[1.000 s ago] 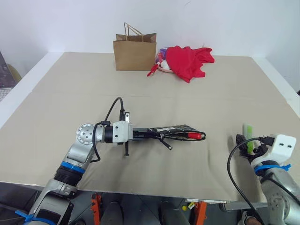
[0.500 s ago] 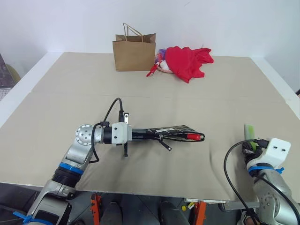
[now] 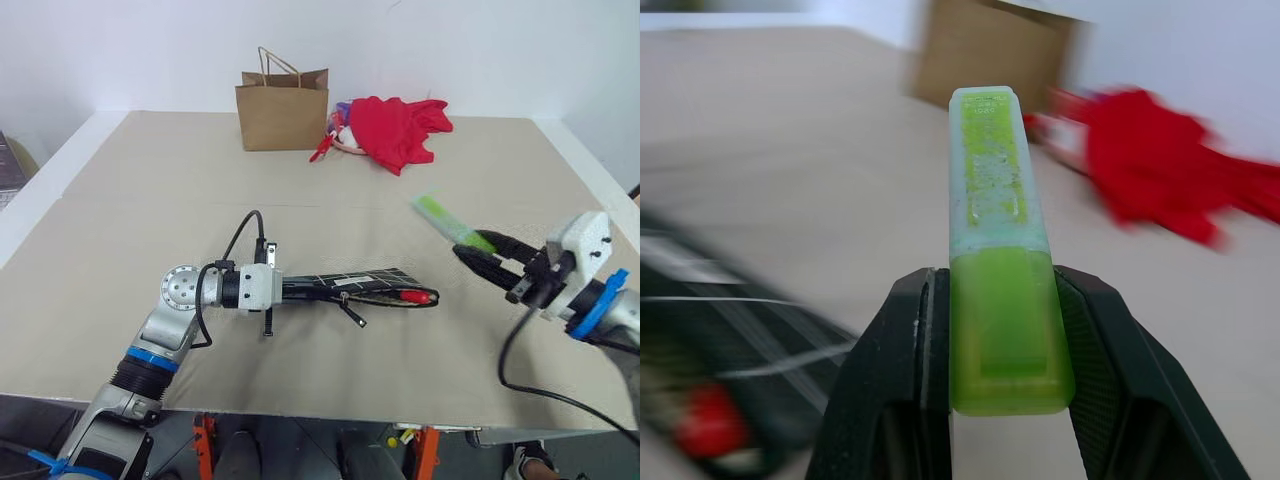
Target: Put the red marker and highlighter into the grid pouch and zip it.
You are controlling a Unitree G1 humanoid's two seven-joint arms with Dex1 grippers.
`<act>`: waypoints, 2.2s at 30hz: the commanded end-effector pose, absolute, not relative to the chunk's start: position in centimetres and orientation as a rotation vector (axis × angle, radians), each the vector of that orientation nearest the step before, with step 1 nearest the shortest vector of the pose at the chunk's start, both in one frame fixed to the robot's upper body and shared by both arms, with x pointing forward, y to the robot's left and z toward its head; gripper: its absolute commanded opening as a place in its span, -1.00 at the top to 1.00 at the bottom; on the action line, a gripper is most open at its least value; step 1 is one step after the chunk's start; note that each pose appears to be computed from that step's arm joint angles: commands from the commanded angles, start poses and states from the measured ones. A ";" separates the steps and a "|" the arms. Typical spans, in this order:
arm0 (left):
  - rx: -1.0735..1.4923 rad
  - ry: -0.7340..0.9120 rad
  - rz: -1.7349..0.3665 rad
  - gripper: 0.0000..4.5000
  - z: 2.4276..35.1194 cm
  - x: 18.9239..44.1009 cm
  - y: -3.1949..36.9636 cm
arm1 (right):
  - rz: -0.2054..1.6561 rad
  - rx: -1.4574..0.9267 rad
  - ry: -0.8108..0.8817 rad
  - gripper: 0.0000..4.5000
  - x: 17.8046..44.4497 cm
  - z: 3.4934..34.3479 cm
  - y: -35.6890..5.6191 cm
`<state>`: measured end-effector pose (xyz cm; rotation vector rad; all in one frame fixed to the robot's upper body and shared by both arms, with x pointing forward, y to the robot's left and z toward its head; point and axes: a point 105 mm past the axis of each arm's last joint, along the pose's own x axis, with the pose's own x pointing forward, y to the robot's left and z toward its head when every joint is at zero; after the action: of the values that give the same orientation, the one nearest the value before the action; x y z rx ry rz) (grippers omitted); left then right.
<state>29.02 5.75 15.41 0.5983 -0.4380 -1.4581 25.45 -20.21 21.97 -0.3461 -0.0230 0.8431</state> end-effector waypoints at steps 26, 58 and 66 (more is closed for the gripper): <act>0.604 -0.494 -1.457 1.00 16.2 28.5 5.4 | 1.210 -0.356 0.267 0.51 22.9 18.9 -18.8; 0.574 -0.496 -1.443 1.00 16.2 28.5 5.1 | 1.238 -0.327 0.265 -0.69 26.0 19.0 -16.4; 0.576 -0.489 -1.446 1.00 16.1 28.7 5.1 | 1.202 -0.283 0.172 -0.78 24.6 19.9 -17.9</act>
<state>28.85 5.17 15.22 0.5684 -0.4463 -1.4481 25.26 -17.34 17.91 -0.2860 0.2795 1.2103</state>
